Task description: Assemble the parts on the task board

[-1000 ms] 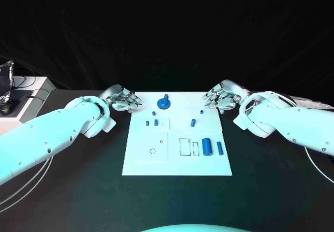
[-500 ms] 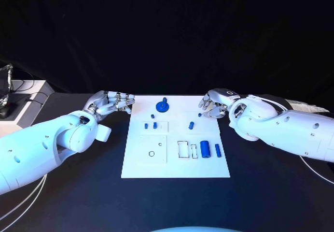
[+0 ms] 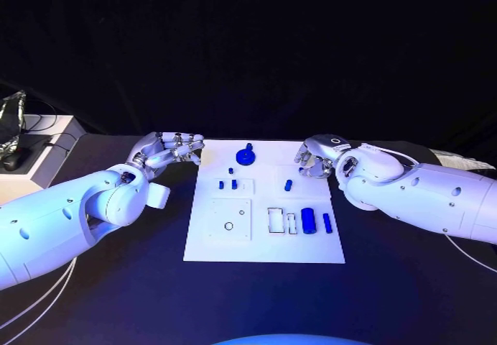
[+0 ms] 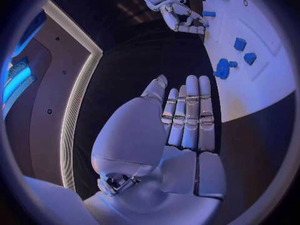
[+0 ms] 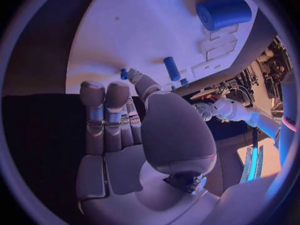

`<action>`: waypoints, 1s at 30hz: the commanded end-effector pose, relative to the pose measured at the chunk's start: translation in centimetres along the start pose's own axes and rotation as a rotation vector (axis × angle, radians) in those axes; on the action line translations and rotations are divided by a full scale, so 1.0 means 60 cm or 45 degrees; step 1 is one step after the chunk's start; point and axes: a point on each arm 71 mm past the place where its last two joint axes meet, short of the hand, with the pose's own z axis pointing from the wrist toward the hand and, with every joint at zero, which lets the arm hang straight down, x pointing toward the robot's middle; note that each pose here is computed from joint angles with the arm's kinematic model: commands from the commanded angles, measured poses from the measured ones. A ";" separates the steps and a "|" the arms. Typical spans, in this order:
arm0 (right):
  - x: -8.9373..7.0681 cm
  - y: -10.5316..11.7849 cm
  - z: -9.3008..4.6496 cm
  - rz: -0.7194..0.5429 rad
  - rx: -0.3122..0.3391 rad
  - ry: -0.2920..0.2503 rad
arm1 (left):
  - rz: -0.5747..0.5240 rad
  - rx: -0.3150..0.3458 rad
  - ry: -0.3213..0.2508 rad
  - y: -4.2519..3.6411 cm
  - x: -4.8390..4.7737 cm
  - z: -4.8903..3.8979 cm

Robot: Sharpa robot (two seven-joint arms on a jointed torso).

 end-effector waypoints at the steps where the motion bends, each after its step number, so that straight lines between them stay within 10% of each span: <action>1: 0.011 0.000 0.000 -0.038 0.006 0.064 | -0.030 0.032 -0.005 -0.005 0.004 0.000; 30: 0.020 0.002 -0.003 -0.007 -0.003 0.016 | -0.025 0.032 -0.023 -0.006 0.000 -0.002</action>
